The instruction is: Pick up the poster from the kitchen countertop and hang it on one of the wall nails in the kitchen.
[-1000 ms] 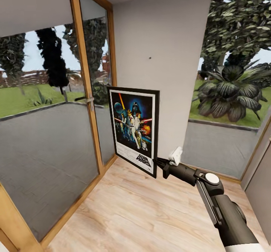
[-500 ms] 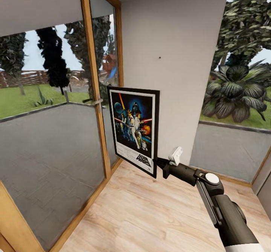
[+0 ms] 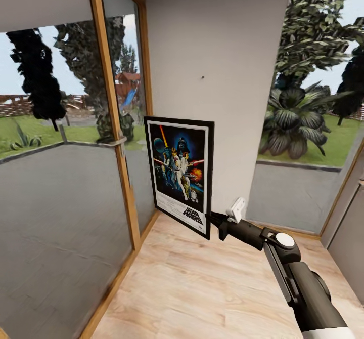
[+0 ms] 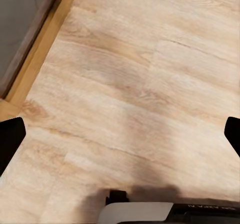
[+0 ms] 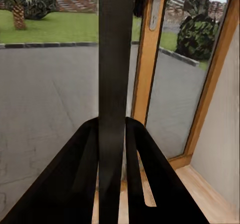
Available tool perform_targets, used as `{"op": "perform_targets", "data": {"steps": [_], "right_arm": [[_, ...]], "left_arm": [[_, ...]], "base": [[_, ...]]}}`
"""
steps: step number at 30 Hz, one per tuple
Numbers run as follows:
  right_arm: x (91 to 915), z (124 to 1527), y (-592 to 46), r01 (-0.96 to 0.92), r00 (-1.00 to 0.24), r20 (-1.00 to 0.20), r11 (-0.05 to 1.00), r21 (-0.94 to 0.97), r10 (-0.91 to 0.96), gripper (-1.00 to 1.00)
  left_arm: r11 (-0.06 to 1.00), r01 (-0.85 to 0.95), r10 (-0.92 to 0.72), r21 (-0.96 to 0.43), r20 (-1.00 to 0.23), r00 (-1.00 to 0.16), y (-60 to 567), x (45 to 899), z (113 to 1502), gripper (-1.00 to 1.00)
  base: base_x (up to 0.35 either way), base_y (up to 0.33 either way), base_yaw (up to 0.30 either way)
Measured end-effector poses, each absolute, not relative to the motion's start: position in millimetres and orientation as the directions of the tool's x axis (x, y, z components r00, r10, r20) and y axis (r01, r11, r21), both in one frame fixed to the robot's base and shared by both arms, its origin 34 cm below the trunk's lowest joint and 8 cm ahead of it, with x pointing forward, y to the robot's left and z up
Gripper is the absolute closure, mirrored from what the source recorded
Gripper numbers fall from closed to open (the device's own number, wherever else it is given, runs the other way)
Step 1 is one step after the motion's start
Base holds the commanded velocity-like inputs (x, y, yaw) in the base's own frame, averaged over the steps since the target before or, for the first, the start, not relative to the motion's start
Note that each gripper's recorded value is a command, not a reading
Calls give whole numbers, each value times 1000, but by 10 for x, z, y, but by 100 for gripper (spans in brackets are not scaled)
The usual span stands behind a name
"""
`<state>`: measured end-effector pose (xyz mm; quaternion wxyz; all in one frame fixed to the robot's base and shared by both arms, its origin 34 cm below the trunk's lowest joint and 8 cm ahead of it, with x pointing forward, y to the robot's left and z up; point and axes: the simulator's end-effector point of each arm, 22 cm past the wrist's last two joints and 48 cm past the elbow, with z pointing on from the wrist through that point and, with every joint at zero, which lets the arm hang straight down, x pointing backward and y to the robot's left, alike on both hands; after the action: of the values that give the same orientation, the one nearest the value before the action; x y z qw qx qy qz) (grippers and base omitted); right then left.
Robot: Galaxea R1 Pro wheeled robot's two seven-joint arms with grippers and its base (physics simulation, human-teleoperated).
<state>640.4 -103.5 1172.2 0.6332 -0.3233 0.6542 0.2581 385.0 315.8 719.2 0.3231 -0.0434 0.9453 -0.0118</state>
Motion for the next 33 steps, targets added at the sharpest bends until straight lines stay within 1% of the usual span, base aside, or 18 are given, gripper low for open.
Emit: {"op": "perform_targets", "data": {"steps": [28, 33], "right_arm": [[6381, 11797, -1035, -749, 25, -995, 658, -82, -96, 100], [6379, 11805, -1033, -749, 26, -995, 657, -83, -96, 100]], "left_arm": [[996, -75, -91, -51, -621, -778, 3163, 3892, 7232, -100], [996, -75, -91, -52, -622, -777, 3164, 3895, 7236, -100]], "base": [[5, 8, -300], [0, 0, -110]]}}
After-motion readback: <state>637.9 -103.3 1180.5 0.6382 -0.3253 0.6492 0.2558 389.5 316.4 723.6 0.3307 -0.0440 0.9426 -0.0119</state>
